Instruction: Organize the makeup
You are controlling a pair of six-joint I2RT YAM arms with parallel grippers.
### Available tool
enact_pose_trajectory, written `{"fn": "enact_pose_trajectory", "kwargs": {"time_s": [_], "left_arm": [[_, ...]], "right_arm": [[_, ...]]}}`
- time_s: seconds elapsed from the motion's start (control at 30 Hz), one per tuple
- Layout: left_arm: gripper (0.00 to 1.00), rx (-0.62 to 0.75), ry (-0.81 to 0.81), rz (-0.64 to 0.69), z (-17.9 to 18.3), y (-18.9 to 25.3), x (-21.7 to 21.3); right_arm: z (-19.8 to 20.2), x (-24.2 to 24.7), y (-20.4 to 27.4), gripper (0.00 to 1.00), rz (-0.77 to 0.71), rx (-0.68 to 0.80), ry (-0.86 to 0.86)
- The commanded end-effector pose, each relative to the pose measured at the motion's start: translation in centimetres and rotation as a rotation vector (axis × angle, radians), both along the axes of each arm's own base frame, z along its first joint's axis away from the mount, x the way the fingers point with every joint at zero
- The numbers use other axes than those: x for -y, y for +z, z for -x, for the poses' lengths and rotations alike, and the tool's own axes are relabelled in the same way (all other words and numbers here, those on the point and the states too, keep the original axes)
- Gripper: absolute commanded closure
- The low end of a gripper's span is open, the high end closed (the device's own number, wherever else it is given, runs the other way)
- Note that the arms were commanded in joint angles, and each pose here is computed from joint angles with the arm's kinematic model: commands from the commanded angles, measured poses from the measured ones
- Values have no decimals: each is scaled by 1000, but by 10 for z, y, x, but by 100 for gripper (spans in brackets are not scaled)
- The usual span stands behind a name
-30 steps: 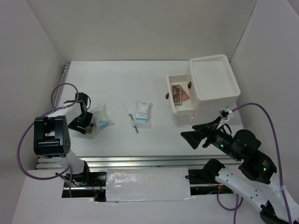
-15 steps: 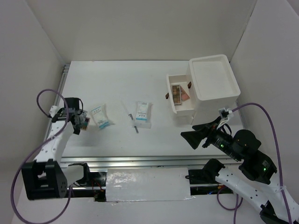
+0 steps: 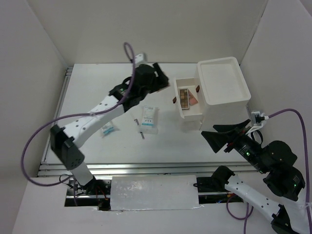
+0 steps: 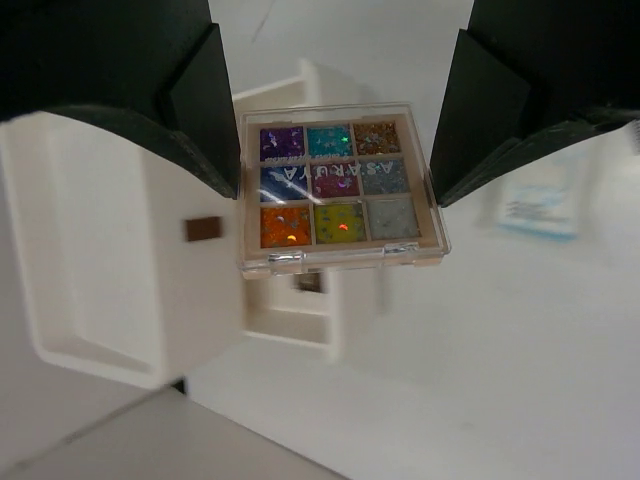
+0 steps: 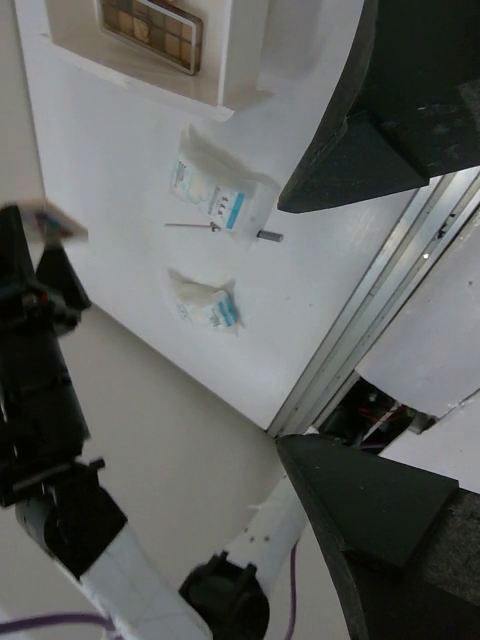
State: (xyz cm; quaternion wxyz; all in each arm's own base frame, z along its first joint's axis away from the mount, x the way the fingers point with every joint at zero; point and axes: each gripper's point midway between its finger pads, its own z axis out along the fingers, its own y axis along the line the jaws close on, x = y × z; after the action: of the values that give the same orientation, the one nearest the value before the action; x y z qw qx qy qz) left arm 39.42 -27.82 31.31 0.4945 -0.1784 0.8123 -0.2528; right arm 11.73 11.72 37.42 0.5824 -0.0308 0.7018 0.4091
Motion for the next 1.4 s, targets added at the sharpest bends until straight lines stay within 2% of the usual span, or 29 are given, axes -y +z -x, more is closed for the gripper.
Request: {"fn": "enact_pose_trajectory", "kwargs": {"time_s": [0.0, 0.03, 0.13, 0.23, 0.53, 0.63, 0.67, 0.7, 0.73, 0.77, 0.97, 1.03, 1.13, 1.17, 1.23, 1.27, 1.3, 1.37], "left_arm": [[76, 99, -136, -20, -17, 24, 66], [76, 87, -198, 4, -27, 16, 92], [75, 97, -291, 36, -43, 2, 136], [75, 83, -306, 50, -53, -16, 154], [56, 3, -322, 33, -62, -65, 175], [37, 2, -323, 35, -62, -66, 176], [24, 6, -320, 36, -62, -63, 175], [16, 6, -298, 34, -63, -58, 170], [1, 5, -288, 28, -62, -56, 167], [1, 20, -283, 33, -60, -45, 164], [1, 52, -232, -11, -52, -10, 136], [1, 42, -158, -53, -54, -9, 117], [1, -29, -30, -136, -51, -31, 84], [4, -73, -1, -155, -48, -50, 76], [23, -127, 34, -213, -45, -80, 65], [48, -146, 49, -225, -45, -90, 63], [59, -174, 54, -255, -42, -101, 59], [71, -220, 54, -305, -45, -127, 61]], "right_arm": [[4, 9, 7, 0, -12, -1, -24], [4, 11, 6, 0, -9, -4, -29], [6, 17, 1, 0, 7, -16, -47], [8, 21, 4, 0, 13, -7, -53], [8, 21, 3, 0, 27, -2, -49], [7, 17, 0, 0, 30, -7, -40], [6, 17, -1, 0, 31, -10, -41], [6, 16, -2, 0, 35, -15, -38], [6, 16, -1, 0, 34, -14, -36], [6, 15, 0, 0, 35, -12, -35], [6, 13, 0, 0, 38, -15, -27], [5, 12, 0, 0, 36, -18, -24], [5, 11, -1, 0, 36, -18, -23], [5, 12, -1, 0, 34, -16, -24], [4, 11, -2, 0, 36, -16, -26], [4, 10, -1, 0, 32, -13, -24], [5, 9, -2, 0, 33, -14, -13], [5, 8, -3, 0, 34, -18, -12]]}}
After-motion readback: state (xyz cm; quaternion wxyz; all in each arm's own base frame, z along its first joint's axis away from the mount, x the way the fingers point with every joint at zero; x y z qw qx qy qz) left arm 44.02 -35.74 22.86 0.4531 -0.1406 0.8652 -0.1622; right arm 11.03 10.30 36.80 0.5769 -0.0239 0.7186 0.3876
